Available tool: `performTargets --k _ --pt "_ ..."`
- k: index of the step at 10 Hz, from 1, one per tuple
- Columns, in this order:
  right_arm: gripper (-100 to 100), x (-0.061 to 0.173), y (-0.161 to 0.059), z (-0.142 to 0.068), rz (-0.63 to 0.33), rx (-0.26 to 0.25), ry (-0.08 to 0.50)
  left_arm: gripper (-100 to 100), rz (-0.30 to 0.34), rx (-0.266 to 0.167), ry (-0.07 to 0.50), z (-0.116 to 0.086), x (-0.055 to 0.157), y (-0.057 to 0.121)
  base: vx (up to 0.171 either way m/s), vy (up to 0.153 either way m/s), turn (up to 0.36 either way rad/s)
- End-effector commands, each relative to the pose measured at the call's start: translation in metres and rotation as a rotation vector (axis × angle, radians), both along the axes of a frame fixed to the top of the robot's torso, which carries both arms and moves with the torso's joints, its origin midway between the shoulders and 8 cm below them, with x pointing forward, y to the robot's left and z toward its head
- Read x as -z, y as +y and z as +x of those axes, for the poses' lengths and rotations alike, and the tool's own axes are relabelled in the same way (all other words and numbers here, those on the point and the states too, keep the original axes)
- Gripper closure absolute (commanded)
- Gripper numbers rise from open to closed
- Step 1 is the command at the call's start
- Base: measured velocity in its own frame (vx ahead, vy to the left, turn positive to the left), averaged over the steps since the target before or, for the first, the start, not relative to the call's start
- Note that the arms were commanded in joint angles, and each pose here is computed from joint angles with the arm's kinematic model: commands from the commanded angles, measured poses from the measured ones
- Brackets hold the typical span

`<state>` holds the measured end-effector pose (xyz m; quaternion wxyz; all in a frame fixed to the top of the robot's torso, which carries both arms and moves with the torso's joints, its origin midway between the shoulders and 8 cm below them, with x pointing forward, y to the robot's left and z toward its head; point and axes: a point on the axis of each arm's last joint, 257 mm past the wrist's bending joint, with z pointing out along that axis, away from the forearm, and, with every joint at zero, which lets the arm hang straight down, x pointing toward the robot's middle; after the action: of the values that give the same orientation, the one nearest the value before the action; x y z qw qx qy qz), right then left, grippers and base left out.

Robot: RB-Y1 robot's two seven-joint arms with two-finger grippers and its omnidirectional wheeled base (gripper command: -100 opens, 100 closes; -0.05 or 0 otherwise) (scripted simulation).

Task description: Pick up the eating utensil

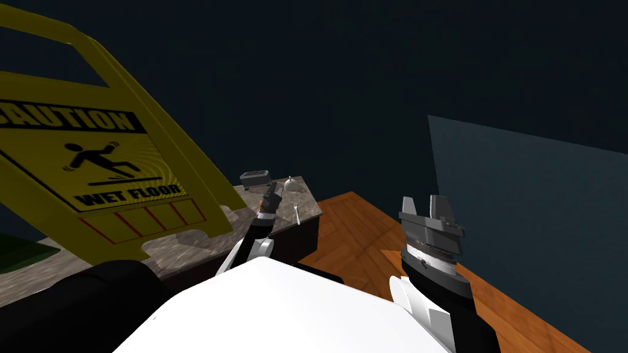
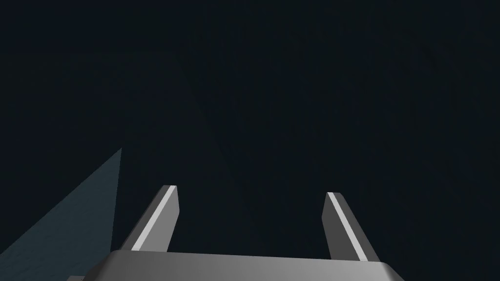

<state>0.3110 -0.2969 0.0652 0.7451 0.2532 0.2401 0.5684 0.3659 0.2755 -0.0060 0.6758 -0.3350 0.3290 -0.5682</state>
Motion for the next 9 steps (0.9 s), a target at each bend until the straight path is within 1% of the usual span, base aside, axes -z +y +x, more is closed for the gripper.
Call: performTargets --k 1,2,4,6,8,9 --pt "0 0.0 0.0 0.0 0.0 0.0 0.0 -100 0.041 0.005 0.052 0.0 0.015 0.0 0.008 -0.039 -0.019" --pt "0 0.0 0.0 0.0 0.0 0.0 0.0 -100 0.058 0.004 0.085 -0.001 0.025 0.001 0.029 -0.093 -0.015" --pt "0 0.0 0.0 0.0 0.0 0.0 0.0 -100 0.088 -0.008 0.167 -0.004 0.051 0.007 0.056 -0.127 -0.012" --pt "0 0.0 0.0 0.0 0.0 0.0 0.0 -100 0.113 -0.03 0.27 -0.011 0.084 0.016 0.054 -0.149 -0.022" --pt "0 0.0 0.0 0.0 0.0 0.0 0.0 -100 0.137 -0.057 0.379 -0.022 0.118 0.026 0.061 -0.195 -0.024" --pt "0 0.0 0.0 0.0 0.0 0.0 0.0 -100 0.137 -0.06 0.391 -0.024 0.122 0.027 0.056 -0.111 0.0"
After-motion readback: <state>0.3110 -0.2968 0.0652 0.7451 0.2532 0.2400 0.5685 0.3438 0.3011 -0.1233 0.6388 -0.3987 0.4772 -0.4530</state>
